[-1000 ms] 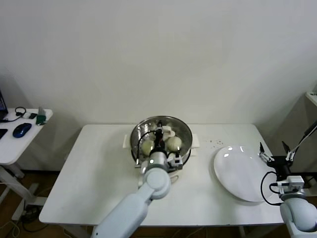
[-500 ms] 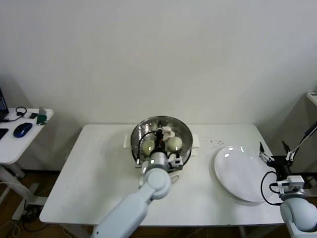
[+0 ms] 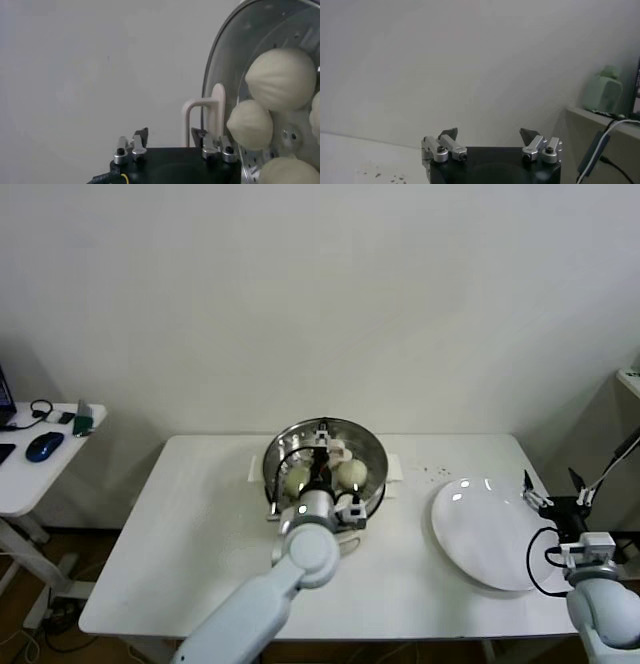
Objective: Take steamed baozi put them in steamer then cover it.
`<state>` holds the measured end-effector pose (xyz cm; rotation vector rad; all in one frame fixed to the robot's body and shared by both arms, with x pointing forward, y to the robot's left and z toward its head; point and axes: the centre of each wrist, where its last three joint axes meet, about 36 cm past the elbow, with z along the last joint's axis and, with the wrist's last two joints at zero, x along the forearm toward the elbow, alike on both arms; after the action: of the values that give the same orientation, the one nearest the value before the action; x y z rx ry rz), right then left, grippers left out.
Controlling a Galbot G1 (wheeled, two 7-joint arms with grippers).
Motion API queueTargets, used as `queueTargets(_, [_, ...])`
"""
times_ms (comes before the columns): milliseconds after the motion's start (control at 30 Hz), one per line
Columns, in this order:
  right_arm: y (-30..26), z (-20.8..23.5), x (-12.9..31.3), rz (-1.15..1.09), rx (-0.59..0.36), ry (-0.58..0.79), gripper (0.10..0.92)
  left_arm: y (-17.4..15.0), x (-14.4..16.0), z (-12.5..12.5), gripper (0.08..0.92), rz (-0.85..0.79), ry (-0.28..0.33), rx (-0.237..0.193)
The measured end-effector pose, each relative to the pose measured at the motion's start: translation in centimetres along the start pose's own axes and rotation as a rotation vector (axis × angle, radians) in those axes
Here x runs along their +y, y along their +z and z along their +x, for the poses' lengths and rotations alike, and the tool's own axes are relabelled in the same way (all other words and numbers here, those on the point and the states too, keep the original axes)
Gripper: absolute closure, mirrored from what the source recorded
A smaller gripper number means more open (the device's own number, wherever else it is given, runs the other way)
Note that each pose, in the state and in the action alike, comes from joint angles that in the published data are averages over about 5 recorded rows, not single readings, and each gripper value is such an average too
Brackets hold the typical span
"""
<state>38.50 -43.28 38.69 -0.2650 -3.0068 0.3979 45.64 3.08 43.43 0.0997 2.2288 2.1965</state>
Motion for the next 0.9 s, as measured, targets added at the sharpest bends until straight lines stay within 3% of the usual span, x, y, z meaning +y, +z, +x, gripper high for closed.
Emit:
queueTargets(300, [-0.6, 0.1, 0.3, -0.029, 0.035, -0.01, 0.2, 1.4, 1.8, 1.8, 0.189, 0.044, -0.008, -0.023])
queueTargets(633, [-1.0, 0.0, 0.6, -0.026, 0.069, -0.023, 0.2, 3.0, 3.0, 4.6, 0.177, 0.108, 0.02, -0.049])
queueTargets(900, [-1.2, 0.1, 1.0, -0.026, 0.071, -0.042, 0.2, 4.7, 3.6, 6.6, 0.177, 0.161, 0.036, -0.047])
